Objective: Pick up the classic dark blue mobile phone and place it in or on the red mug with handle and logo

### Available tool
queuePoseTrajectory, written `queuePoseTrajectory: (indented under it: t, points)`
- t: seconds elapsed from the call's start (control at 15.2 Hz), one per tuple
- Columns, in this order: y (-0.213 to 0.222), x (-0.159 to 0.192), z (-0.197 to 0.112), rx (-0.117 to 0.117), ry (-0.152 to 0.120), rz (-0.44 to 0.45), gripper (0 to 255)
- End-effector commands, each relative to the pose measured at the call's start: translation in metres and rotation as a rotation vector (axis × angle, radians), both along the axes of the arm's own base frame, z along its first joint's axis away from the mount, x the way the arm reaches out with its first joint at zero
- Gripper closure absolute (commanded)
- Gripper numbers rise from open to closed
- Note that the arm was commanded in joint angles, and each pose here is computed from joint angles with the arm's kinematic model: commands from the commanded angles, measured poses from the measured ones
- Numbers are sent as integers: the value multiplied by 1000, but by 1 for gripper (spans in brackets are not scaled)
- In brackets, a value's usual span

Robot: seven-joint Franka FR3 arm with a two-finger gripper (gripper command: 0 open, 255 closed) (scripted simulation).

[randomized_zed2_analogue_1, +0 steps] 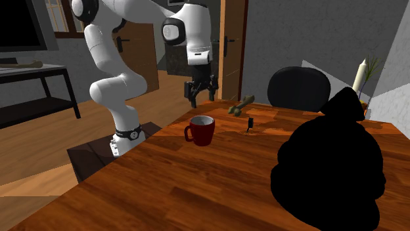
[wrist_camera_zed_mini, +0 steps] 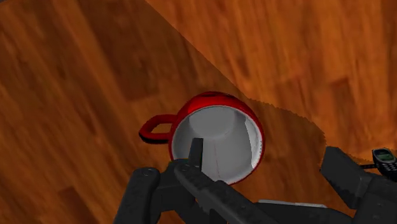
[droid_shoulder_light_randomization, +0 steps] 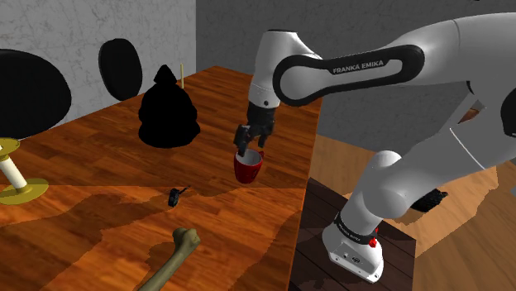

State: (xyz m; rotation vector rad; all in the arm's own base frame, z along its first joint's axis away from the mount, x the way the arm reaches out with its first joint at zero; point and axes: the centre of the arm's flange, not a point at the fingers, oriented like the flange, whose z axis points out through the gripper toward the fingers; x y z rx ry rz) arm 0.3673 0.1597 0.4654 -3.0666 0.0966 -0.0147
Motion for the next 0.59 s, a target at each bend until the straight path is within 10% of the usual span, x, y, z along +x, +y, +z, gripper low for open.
queuePoseTrajectory:
  t: [0.0, 0.53]
  points:
    - [17, 9, -13, 24, -1, -14, 0]
    - [97, 43, -50, 111, -6, -60, 0]
